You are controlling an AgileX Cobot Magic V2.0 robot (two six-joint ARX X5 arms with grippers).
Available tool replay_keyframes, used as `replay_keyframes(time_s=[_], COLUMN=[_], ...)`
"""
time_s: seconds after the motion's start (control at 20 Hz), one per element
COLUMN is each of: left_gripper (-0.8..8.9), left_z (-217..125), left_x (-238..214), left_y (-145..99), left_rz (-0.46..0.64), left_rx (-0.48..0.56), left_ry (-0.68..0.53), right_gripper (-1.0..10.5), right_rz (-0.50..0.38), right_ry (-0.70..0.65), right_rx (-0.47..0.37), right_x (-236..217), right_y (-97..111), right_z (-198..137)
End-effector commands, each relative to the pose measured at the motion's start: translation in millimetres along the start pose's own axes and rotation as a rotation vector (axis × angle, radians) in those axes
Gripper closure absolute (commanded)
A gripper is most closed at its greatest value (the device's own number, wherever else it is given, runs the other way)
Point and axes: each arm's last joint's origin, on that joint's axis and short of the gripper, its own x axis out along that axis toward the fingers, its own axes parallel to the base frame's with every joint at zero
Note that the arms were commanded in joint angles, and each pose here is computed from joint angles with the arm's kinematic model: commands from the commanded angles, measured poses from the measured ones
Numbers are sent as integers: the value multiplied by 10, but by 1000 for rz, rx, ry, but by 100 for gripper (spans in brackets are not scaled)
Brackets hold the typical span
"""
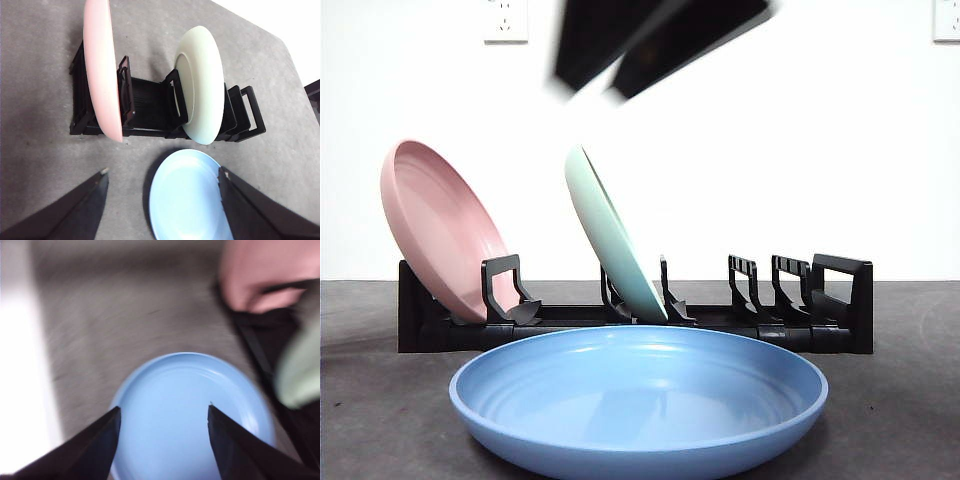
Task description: Place the plate
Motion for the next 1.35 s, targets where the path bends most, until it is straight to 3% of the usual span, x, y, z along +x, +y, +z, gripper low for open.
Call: replay_keyframes(time_s=[0.05,0.15,0.4,0.7,1.0,1.35], left_gripper=[470,471,474,475,475,475], left_z=[75,135,516,1055,1226,1178], left_x=[14,74,272,770,1429,1841], left_y=[-18,-4,-66,-306,-320,-186], left_rz=[-4,3,139,387,557,600], left_rx=[-4,-21,7,163,232,239], left_ry=[-19,-20,1,157,274,341], right_gripper=[669,669,669,669,670,669], right_rz=[-64,-126,-195,-246,-247,-256], right_ry=[19,44,37,-20,-18,-11], right_rx=[305,435,572,607,607,606], right_x=[-190,-396,-743,-894,-922,-923], right_y=[-197,-341,-434,-434,-428,-429], right_z=[-81,-198,-373,-411,-429,-436])
